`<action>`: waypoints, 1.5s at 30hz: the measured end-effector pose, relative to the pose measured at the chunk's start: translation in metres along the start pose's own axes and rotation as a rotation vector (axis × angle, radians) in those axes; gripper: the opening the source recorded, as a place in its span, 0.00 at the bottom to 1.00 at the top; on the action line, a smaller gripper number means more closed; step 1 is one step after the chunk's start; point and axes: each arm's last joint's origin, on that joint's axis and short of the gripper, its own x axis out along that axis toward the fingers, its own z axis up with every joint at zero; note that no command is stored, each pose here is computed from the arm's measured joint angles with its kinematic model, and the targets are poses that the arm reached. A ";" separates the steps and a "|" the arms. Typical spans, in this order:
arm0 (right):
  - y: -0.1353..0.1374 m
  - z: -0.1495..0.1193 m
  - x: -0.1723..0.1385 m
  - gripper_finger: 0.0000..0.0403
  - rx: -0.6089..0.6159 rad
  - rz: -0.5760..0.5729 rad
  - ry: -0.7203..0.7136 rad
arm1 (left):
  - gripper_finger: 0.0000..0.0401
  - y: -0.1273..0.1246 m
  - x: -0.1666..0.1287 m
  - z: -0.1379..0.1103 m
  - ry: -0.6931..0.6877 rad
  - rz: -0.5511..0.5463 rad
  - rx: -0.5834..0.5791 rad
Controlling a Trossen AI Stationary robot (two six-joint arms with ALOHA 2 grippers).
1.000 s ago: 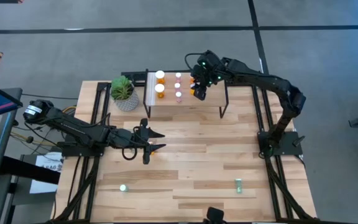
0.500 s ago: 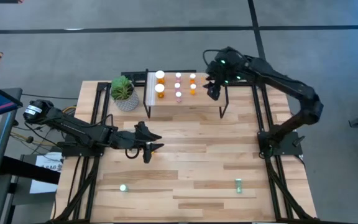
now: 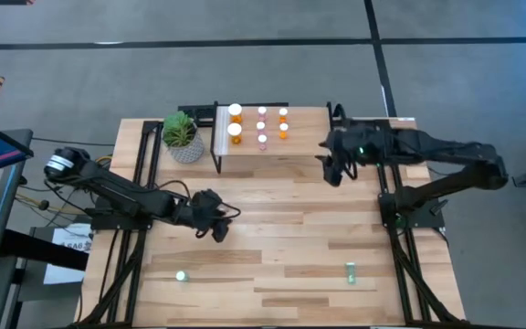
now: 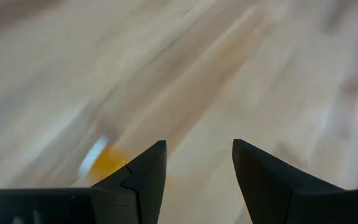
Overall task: Pick and place medicine bottles onto shelf by color
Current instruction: Put the small orange pill bottle aligned with the other small orange pill bottle on the shelf
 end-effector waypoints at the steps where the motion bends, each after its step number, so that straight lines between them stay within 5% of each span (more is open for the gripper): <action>1: 0.004 -0.004 -0.001 0.48 0.002 -0.002 -0.006 | 0.43 0.004 0.002 -0.002 0.029 0.039 -0.035; 7: 0.023 -0.020 0.001 0.48 -0.016 0.010 -0.019 | 0.43 0.005 0.008 -0.004 0.122 0.167 -0.139; 12: 0.029 -0.023 0.000 0.48 -0.039 -0.003 -0.026 | 0.43 -0.015 0.020 0.003 0.163 0.176 -0.133; 18: 0.036 -0.024 -0.004 0.48 -0.058 0.010 -0.038 | 0.43 -0.019 0.036 0.004 0.296 0.353 -0.122; 45: 0.046 -0.022 -0.007 0.48 -0.072 0.037 -0.073 | 0.43 -0.012 0.060 0.002 0.307 0.455 -0.188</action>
